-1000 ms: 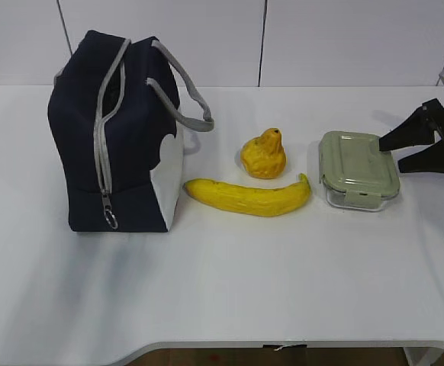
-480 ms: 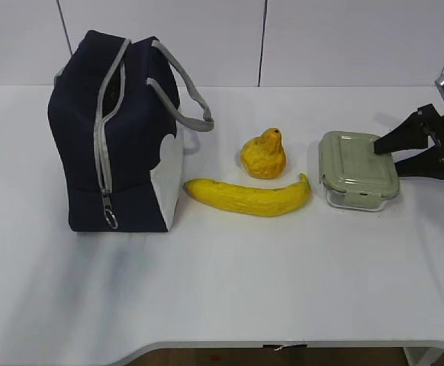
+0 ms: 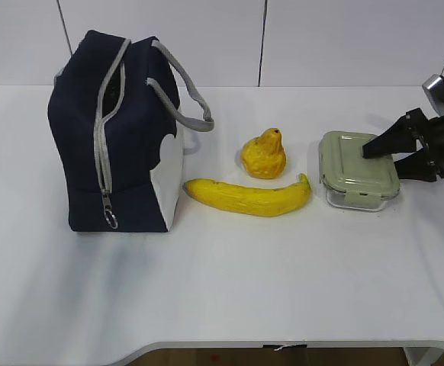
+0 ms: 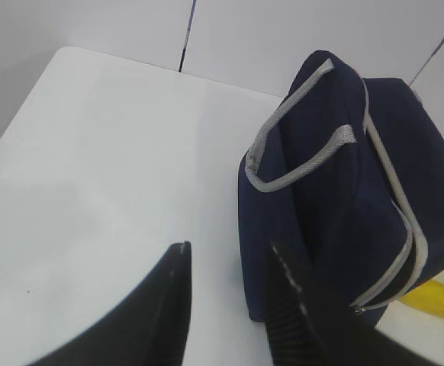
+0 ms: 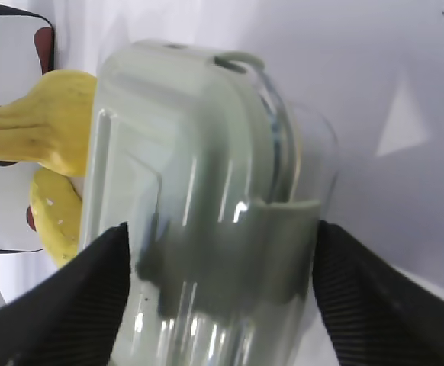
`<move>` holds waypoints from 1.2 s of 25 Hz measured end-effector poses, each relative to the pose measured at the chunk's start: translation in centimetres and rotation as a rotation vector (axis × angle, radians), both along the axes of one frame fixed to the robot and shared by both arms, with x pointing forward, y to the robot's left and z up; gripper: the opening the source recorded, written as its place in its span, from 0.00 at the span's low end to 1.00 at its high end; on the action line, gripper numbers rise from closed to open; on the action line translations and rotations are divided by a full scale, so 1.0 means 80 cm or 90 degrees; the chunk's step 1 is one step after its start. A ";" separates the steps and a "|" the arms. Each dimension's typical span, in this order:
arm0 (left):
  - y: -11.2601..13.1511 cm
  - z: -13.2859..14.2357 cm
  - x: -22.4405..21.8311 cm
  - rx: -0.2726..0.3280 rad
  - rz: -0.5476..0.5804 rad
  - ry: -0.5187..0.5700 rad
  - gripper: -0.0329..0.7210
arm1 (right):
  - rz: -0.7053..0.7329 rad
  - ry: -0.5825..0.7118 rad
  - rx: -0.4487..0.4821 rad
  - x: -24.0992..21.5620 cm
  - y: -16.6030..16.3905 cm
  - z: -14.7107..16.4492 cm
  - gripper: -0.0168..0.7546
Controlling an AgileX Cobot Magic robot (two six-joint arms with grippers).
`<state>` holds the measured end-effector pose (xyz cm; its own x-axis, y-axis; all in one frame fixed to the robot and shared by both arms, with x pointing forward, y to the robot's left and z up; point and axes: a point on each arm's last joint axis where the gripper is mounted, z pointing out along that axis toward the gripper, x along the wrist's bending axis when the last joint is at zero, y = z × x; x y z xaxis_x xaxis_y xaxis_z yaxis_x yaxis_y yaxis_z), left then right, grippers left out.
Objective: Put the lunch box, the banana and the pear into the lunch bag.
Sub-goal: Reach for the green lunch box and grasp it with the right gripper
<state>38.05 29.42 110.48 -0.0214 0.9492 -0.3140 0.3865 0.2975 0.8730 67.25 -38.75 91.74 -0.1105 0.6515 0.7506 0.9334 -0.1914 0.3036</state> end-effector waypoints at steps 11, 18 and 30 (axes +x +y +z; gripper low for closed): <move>0.000 0.000 0.000 0.000 0.000 0.000 0.37 | -0.004 -0.002 0.006 0.001 0.001 0.001 0.57; 0.000 0.000 0.000 0.000 0.000 0.000 0.37 | -0.005 -0.002 0.007 0.001 0.001 0.001 0.55; 0.000 0.000 0.000 0.000 0.000 0.000 0.37 | -0.008 0.002 0.010 0.001 0.001 0.001 0.54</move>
<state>38.05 29.42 110.48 -0.0214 0.9492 -0.3140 0.3865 0.2975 0.8730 67.35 -38.65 91.84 -0.1005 0.6414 0.7606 0.9316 -0.2077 0.2983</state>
